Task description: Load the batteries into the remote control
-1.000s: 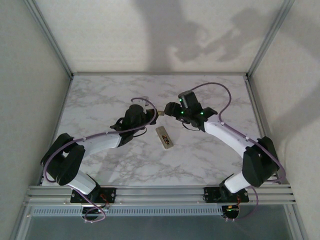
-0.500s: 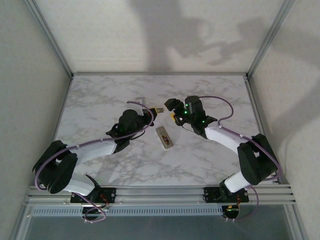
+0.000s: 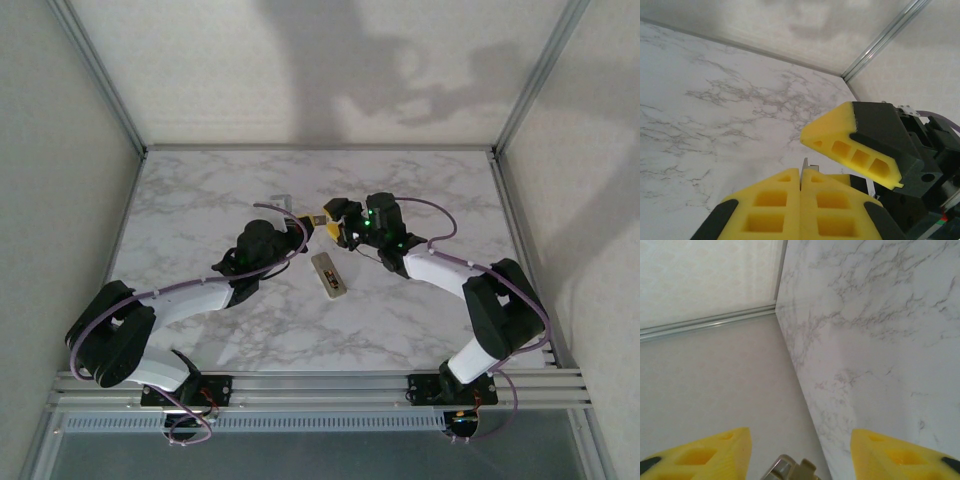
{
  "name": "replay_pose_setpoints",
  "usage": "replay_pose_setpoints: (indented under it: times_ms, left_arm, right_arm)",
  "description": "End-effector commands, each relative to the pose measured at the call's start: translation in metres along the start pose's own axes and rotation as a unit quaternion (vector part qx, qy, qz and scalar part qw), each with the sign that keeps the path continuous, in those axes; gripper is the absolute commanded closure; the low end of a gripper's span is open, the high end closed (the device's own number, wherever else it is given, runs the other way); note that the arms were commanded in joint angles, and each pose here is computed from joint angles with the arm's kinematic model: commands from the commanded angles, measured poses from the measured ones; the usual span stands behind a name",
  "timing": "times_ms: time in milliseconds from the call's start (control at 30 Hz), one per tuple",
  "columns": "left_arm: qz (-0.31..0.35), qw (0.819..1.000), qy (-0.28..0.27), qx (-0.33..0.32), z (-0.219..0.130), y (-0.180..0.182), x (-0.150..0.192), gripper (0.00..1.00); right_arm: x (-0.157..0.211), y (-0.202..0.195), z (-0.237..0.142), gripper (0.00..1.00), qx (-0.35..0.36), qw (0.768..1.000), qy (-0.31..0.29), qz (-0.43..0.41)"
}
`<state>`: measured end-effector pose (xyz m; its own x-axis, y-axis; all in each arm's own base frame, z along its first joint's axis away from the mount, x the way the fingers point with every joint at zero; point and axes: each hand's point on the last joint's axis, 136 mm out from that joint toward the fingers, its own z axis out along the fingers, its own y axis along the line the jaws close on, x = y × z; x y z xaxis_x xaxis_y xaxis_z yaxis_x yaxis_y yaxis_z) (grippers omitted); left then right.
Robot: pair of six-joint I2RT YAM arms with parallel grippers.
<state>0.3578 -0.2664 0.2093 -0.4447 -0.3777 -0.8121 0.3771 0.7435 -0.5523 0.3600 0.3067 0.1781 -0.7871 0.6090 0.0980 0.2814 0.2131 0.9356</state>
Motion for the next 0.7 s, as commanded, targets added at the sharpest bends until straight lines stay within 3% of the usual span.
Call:
replay_pose_setpoints:
  times_ms: [0,667]
  left_arm:
    - [0.012,1.0,-0.012,0.006,-0.003,-0.0045,-0.0039,1.0]
    - [0.035,0.999,-0.003,-0.01,-0.0023,0.0032,0.0021,1.0]
  right_arm:
    - [0.008,0.0001,0.0045,0.48,-0.004,1.0,0.018,0.015]
    - [0.0174,0.0024,0.0098,0.62,0.002,0.999,0.041,0.027]
